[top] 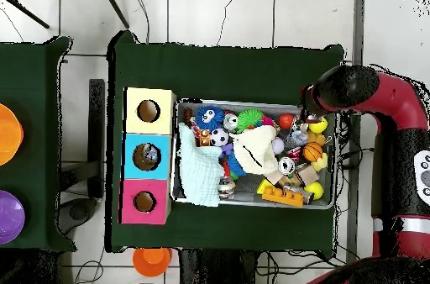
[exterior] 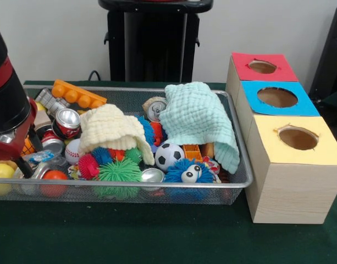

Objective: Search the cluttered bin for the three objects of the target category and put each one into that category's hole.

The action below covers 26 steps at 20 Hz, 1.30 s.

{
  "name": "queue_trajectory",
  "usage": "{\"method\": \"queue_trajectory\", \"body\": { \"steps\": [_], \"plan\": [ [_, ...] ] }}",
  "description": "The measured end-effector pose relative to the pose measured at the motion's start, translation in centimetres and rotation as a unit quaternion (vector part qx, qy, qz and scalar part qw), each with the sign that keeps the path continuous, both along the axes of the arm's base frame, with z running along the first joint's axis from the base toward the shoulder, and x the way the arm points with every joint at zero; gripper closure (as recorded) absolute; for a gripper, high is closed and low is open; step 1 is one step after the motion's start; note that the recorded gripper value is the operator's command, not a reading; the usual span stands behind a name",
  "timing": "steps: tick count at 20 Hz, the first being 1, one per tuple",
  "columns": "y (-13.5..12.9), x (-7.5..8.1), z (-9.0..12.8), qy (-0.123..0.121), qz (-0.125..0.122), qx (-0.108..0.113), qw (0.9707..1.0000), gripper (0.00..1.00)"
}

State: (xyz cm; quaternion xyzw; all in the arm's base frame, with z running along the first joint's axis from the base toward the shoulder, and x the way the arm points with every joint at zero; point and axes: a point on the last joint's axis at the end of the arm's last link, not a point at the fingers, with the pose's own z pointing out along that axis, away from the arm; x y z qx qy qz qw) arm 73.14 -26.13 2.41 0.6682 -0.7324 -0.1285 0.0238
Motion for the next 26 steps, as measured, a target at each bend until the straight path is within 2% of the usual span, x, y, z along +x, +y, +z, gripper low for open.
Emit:
{"method": "queue_trajectory", "body": {
  "steps": [8,26],
  "plan": [
    [-0.2,-1.0,-1.3,0.017,0.006,-0.015,0.9997,0.0],
    [0.4,-2.1,-2.9,0.055,0.013,-0.021,0.9982,0.0]
  ]
}}
